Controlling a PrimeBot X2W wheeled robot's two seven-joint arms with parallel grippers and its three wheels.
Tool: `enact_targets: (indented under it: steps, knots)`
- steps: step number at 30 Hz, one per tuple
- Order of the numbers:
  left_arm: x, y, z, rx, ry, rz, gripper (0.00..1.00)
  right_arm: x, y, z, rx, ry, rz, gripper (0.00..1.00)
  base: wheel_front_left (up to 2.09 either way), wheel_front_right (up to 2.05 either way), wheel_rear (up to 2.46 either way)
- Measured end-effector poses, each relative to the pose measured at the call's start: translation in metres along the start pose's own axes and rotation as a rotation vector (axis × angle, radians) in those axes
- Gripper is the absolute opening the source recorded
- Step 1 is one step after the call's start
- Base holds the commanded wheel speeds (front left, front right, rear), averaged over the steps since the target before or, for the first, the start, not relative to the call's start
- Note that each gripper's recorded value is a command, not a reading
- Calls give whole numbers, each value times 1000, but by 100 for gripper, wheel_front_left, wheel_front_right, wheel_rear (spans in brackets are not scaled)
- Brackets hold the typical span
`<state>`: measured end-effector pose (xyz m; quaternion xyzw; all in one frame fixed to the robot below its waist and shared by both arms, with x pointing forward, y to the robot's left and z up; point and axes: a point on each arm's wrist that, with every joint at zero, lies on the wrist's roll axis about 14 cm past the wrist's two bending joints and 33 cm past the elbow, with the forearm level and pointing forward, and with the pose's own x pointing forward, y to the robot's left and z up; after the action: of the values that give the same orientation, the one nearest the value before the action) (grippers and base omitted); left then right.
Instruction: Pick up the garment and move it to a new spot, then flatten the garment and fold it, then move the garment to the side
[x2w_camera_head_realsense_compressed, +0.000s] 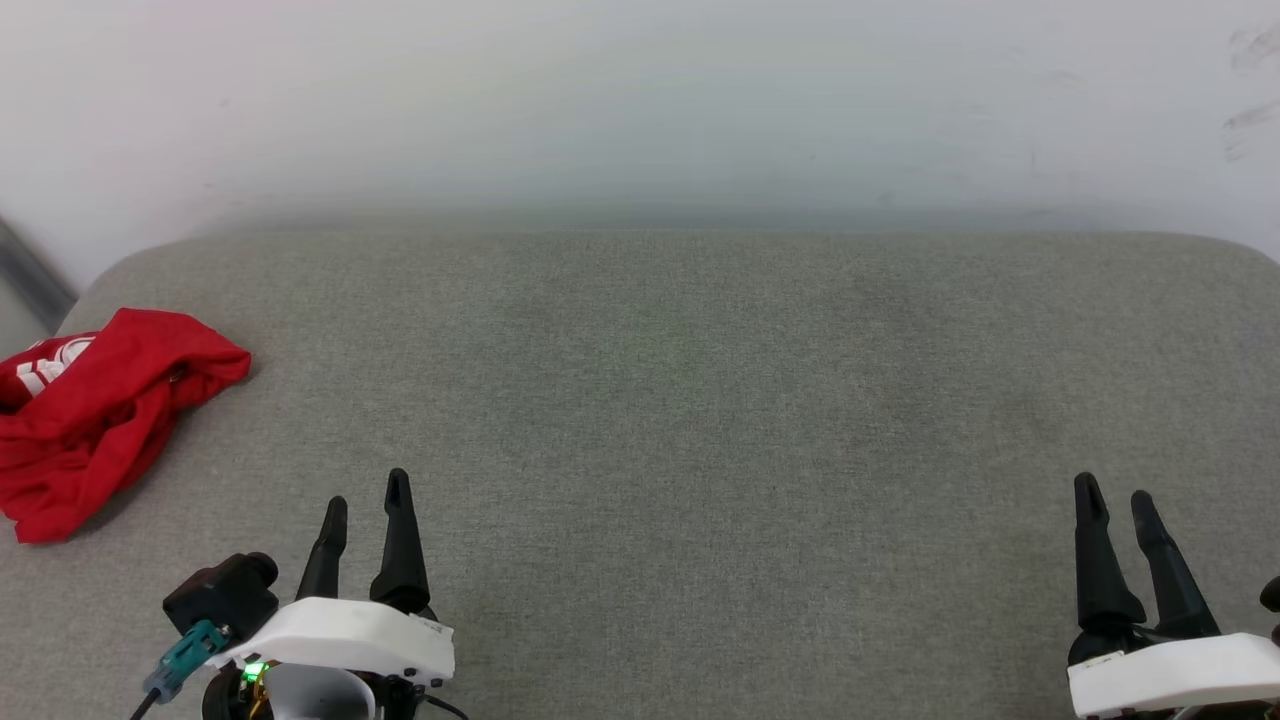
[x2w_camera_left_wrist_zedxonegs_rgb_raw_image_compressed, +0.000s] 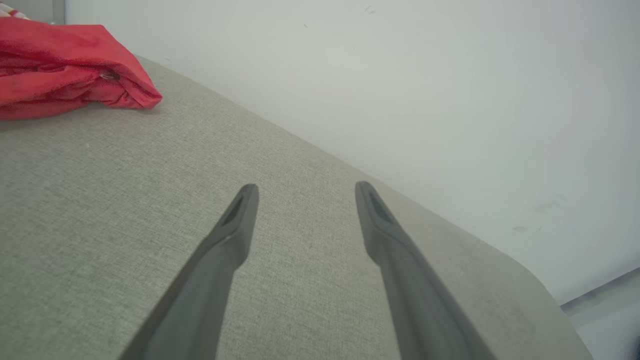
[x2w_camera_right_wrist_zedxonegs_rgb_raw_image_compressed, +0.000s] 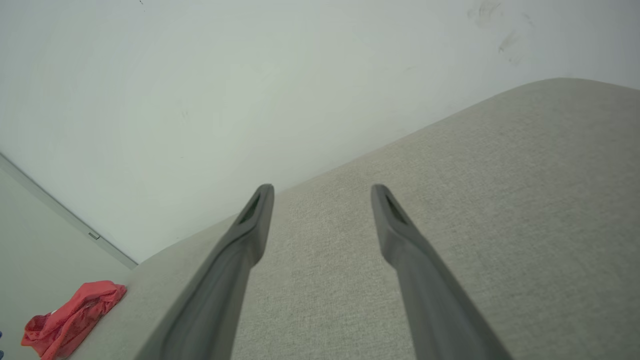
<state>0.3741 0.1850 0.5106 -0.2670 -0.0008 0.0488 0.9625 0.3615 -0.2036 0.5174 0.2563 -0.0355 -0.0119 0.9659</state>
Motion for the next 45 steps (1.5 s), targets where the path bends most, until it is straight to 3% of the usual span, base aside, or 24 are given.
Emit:
enact_targets:
  steps: [45]
  knots:
    - [-14, -23, 4, 404, -110, -102, 100, -11, 23, 14, -428, -82, 106, 100, 0, 0, 0]
